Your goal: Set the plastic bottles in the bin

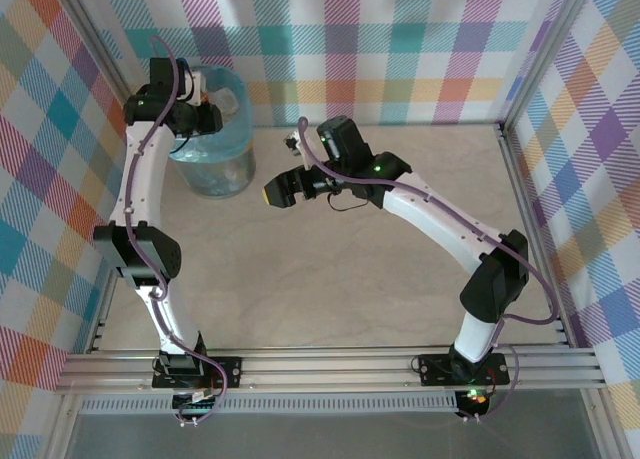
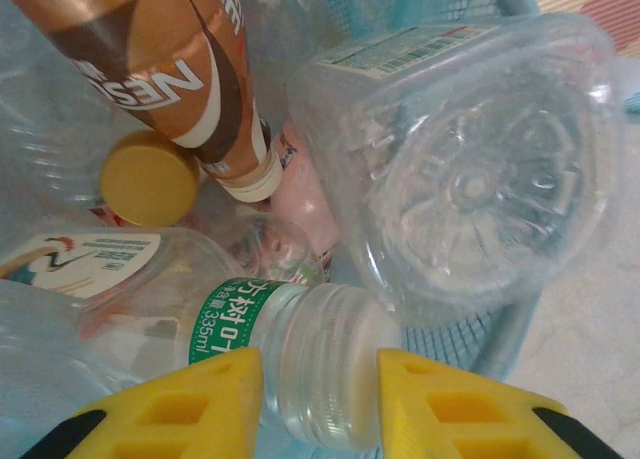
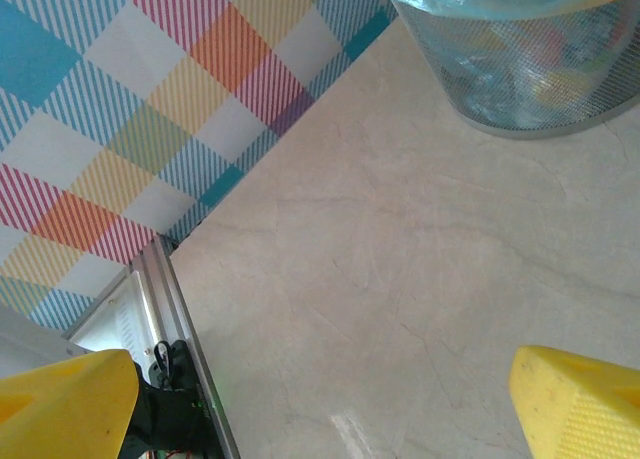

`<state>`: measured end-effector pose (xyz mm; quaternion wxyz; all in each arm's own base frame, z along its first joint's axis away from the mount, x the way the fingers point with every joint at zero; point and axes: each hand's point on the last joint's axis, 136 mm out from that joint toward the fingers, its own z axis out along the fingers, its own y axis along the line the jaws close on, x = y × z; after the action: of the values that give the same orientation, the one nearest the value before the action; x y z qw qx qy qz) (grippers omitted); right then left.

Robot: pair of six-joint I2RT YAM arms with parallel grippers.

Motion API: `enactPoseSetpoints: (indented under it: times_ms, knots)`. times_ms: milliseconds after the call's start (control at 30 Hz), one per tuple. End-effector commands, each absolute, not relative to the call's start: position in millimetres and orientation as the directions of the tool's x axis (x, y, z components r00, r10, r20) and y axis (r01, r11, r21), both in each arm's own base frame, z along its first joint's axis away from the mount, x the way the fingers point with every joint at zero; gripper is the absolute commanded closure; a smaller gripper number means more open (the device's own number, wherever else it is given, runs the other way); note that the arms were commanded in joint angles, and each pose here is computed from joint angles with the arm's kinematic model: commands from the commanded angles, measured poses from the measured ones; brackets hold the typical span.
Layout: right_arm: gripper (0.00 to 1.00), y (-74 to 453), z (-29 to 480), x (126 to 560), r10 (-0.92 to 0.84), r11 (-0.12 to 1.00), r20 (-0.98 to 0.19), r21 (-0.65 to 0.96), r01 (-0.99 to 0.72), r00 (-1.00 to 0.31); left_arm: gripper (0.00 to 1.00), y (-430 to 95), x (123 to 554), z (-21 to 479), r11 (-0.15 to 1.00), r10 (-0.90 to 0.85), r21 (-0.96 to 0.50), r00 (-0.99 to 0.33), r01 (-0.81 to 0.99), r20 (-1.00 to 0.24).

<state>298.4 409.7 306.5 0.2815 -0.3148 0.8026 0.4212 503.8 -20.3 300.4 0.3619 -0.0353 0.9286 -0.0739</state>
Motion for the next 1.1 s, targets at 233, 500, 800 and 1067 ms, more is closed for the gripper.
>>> enactPoseSetpoints:
  times_ms: [233, 500, 800, 1067]
  knots:
    - [0.05, 403.7, 325.2, 285.0, -0.262, 0.437, -0.745, 0.475, -0.764, -0.613, 0.57, -13.2, 503.1, 333.2, 0.963, -0.212, -0.269, -0.71, -0.033, -0.671]
    - [0.05, 403.0, 328.4, 284.2, -0.259, 0.438, -0.753, 0.466, -0.769, -0.604, 0.52, -8.1, 485.1, 431.3, 0.945, -0.29, -0.325, -0.511, -0.02, -0.809]
    - [0.05, 405.5, 324.4, 283.7, -0.266, 0.432, -0.748, 0.471, -0.769, -0.608, 0.48, -41.6, 518.0, 388.3, 0.963, -0.204, -0.268, -0.585, 0.023, -0.785]
    - [0.05, 405.5, 320.8, 282.5, -0.273, 0.432, -0.742, 0.474, -0.768, -0.612, 0.62, -27.8, 545.2, 304.5, 0.985, -0.157, -0.165, -0.714, -0.058, -0.682]
